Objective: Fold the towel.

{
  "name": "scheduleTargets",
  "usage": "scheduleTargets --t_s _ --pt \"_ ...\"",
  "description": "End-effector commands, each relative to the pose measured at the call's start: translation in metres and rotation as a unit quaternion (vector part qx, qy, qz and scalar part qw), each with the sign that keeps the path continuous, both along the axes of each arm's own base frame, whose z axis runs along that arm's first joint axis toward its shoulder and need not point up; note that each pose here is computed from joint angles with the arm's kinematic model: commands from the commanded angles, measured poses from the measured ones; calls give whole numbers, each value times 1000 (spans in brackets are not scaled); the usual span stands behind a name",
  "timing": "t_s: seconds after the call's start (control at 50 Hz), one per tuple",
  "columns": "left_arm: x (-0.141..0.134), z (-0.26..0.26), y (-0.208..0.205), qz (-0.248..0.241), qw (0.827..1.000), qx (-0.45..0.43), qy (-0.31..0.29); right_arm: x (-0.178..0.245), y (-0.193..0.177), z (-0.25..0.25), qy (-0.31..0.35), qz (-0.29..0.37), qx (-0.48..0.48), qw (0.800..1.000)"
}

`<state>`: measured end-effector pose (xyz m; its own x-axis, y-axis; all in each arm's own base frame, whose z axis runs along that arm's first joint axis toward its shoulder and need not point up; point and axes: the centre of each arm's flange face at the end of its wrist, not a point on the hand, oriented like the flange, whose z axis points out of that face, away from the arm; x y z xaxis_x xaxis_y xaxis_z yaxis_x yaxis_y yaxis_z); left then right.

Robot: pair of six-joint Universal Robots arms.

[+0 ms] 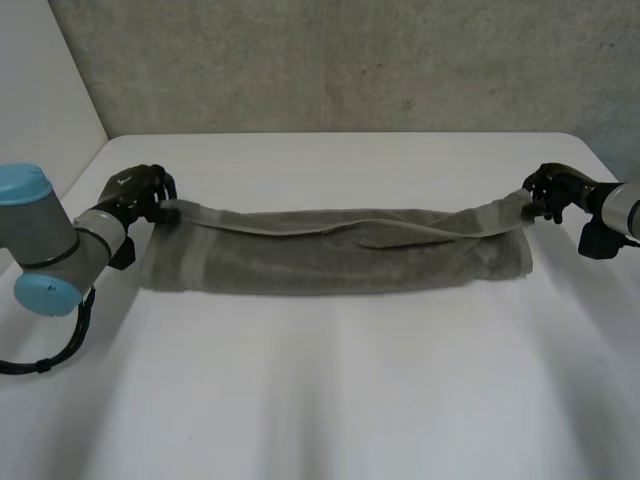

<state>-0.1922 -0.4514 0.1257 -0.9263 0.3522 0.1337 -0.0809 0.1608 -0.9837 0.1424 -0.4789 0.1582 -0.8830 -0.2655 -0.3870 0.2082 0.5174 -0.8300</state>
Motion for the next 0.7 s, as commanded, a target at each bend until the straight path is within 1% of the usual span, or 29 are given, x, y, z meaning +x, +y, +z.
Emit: scheduleTargets --t_s 0.02,0.12,0.16,0.18,0.2,0.22,0.26,0.28,0.32,0.38,0.44,0.46,0.48,0.5,0.54,0.56,0.58,0.6,0.62,0.64,0.66,0.7 --pt "4 -7 -8 23 1000 -9 -2 -2 -6 -11 9 -14 -2 1000" --pt "2 -4 -7 20 1000 -8 -1 5 -6 -2 2 -5 -17 1000" --pt "1 6 -6 19 1000 -18 0 4 -11 24 -6 -8 -54 998" --pt "1 6 -6 19 1000 -18 0 4 -11 24 -6 -8 -54 998" --pt "1 15 -6 20 999 -26 2 4 -12 43 -8 -8 -82 997" --pt "1 15 -6 20 999 -27 2 4 -12 43 -8 -8 -82 997" --pt "1 32 -4 19 999 -43 3 4 -12 76 -6 -10 -128 992" --pt "1 32 -4 19 999 -43 3 4 -12 76 -6 -10 -128 992" --pt "3 49 -1 19 998 -60 4 3 -7 100 -1 -11 -152 988" --pt "5 56 3 19 998 -64 3 3 -3 108 1 -10 -155 988" --pt "6 63 12 16 998 -63 1 6 6 113 12 -1 -139 990" --pt "6 65 18 10 998 -61 -1 6 12 108 32 8 -121 992" --pt "5 66 25 0 998 -56 -3 7 18 100 64 25 -99 993" --pt "5 66 25 0 998 -56 -3 7 19 100 65 25 -99 993" --pt "2 62 42 -25 999 -40 -8 18 38 81 150 83 -57 984" --pt "2 62 42 -25 999 -40 -9 18 38 81 150 83 -57 984" --pt "1 59 51 -38 999 -35 -15 23 48 71 178 112 -35 977" --pt "1 59 51 -38 999 -35 -15 23 48 71 179 112 -34 977" --pt "-1 56 59 -51 998 -35 -27 23 55 61 200 127 -14 971" --pt "-1 53 66 -60 996 -39 -46 20 58 51 206 124 4 971" --pt "-1 53 66 -60 996 -39 -46 20 58 51 206 124 4 971" --pt "0 42 78 -70 993 -45 -85 15 62 38 228 109 7 968"
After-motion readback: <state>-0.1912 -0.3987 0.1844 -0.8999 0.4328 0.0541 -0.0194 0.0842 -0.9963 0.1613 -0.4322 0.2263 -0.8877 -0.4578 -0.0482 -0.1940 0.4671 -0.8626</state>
